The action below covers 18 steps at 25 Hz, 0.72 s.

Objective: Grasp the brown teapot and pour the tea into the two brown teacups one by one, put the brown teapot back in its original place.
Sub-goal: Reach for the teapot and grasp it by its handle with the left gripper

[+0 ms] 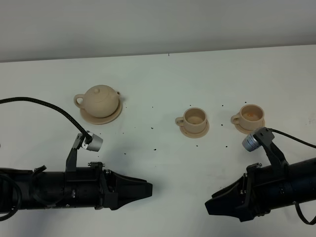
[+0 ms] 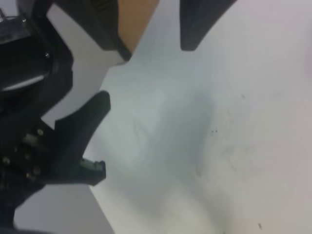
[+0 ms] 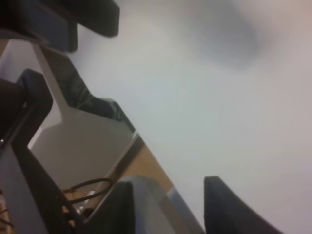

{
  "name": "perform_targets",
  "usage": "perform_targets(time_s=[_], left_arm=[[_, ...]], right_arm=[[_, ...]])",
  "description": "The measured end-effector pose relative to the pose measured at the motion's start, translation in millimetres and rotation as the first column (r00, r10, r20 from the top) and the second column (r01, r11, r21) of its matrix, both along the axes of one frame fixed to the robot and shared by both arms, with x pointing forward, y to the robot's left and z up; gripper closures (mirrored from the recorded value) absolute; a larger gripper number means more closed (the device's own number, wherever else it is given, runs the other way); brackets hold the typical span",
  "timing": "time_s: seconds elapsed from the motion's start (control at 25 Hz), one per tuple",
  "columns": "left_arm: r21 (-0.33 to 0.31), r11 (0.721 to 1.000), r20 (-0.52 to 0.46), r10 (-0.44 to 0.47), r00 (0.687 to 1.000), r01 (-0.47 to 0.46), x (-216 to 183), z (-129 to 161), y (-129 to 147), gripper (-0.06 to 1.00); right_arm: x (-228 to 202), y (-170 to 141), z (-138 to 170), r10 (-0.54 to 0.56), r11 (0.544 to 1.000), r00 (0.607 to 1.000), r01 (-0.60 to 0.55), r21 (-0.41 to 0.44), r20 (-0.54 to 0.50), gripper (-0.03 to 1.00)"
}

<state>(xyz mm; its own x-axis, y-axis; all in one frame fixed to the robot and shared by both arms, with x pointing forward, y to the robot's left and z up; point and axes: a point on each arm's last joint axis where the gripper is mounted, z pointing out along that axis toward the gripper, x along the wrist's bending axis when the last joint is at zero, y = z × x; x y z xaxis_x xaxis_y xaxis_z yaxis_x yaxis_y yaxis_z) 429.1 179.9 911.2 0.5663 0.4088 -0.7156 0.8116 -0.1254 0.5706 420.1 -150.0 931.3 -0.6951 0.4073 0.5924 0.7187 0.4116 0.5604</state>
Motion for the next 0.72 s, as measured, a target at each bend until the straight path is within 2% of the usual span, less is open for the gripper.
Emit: perform_targets(time_s=[0.12,0.24,0.48,0.72], left_arm=[[0.004,1.0,0.036,-0.017,0.999,0.017,0,0,0,0.62],[0.006,1.0,0.063,-0.03,0.998,0.03,0,0,0,0.62],[0.006,0.999,0.116,-0.043,0.992,0.042,6,4,-2,0.62],[-0.003,0.999,0.175,-0.042,0.984,0.044,20,13,-5,0.62]], right_arm=[[6,-1,11,-0.026,0.999,0.996,0.027,-0.016,0.081,0.62],[12,-6,32,-0.093,0.994,0.976,0.104,-0.043,0.196,0.62],[6,-30,69,-0.213,0.948,0.893,0.288,-0.138,0.397,0.62],[-17,-56,96,-0.307,0.874,0.831,0.439,-0.207,0.464,0.62]])
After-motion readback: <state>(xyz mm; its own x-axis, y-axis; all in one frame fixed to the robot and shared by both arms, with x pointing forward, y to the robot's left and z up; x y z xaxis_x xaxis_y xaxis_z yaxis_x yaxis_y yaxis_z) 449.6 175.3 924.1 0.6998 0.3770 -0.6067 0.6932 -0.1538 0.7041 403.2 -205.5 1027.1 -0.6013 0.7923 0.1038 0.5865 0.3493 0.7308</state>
